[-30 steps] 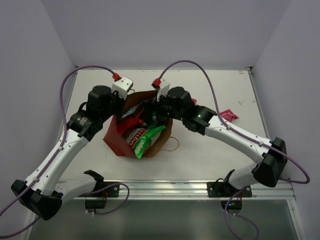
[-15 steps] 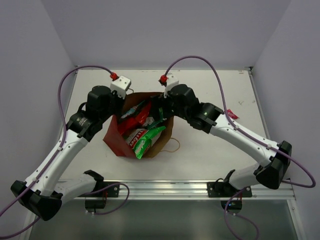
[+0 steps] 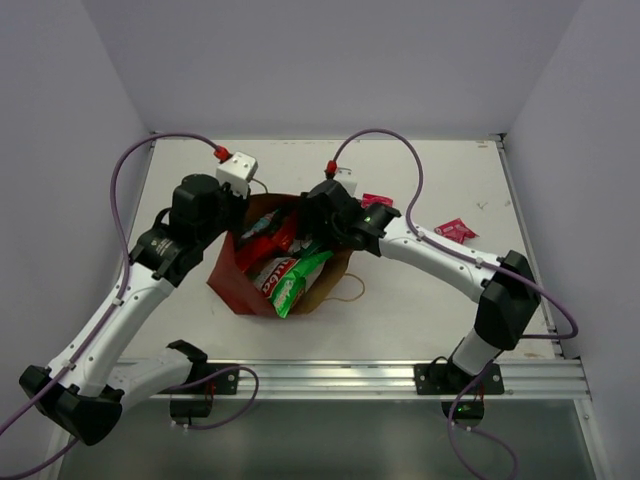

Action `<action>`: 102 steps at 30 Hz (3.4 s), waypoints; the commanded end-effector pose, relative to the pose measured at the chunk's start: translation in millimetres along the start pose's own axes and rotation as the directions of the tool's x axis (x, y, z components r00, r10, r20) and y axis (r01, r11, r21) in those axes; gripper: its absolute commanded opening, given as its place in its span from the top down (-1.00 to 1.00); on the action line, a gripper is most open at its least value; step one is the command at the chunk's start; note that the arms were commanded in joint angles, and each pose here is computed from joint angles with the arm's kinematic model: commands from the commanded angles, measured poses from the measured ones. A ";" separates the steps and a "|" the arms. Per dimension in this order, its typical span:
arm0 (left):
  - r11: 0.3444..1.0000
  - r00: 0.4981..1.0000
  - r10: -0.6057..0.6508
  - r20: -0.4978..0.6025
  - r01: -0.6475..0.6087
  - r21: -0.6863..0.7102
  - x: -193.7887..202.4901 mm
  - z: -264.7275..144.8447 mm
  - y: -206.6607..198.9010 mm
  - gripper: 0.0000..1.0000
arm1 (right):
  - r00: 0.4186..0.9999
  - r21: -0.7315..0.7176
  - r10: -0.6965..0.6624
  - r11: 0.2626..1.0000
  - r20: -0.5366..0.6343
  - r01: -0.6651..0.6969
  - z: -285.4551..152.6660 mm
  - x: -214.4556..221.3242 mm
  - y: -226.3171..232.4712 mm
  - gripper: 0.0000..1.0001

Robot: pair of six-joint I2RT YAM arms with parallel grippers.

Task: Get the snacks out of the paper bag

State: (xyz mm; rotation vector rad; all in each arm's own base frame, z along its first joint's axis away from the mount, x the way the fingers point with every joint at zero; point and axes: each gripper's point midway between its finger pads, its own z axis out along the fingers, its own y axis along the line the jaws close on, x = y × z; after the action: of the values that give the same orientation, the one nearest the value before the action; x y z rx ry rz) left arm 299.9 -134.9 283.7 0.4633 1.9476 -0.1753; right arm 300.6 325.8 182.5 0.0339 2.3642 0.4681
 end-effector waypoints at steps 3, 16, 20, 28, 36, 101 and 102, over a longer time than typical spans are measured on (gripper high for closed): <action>0.999 0.977 -0.054 0.206 0.053 0.011 -51.6 -14.3 0.7 1.00 | 0.987 0.088 0.158 0.984 0.002 -0.158 19.5 -4.8 -10.2 -0.73; 0.996 0.981 -0.050 0.187 0.062 -0.062 -48.2 -12.2 13.3 1.00 | 0.988 -0.213 0.014 0.977 0.154 0.020 -59.4 -79.3 48.0 1.00; 0.990 0.984 -0.053 0.168 0.074 -0.121 -49.0 -12.3 23.8 1.00 | 0.973 -0.308 -0.015 0.947 0.230 0.088 -111.5 -112.2 66.8 1.00; 0.967 0.986 -0.058 0.154 0.094 -0.238 -51.8 -15.2 44.5 1.00 | 0.954 -0.464 -0.049 0.865 0.296 0.189 -199.3 -138.0 85.8 1.00; 0.951 0.988 -0.035 0.151 0.079 -0.299 -58.3 -17.9 55.9 1.00 | 0.853 -0.485 0.033 0.834 0.521 0.263 -300.4 -190.9 42.4 1.00; 0.996 0.979 0.043 0.198 -0.026 -0.088 -55.5 -20.4 20.3 1.00 | 0.985 -0.204 0.150 0.970 0.088 -0.130 -21.2 -53.4 76.6 -0.92; 0.996 0.979 0.043 0.197 -0.026 -0.086 -54.3 -20.0 19.7 1.00 | 0.986 -0.141 0.149 0.981 0.077 -0.137 -3.1 -45.3 69.0 -0.91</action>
State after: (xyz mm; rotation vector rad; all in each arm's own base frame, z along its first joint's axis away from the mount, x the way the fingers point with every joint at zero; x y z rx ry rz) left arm 300.1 -116.0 284.3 0.4945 1.9554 -0.0421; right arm 306.4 382.3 226.1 -0.0123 2.2846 0.7196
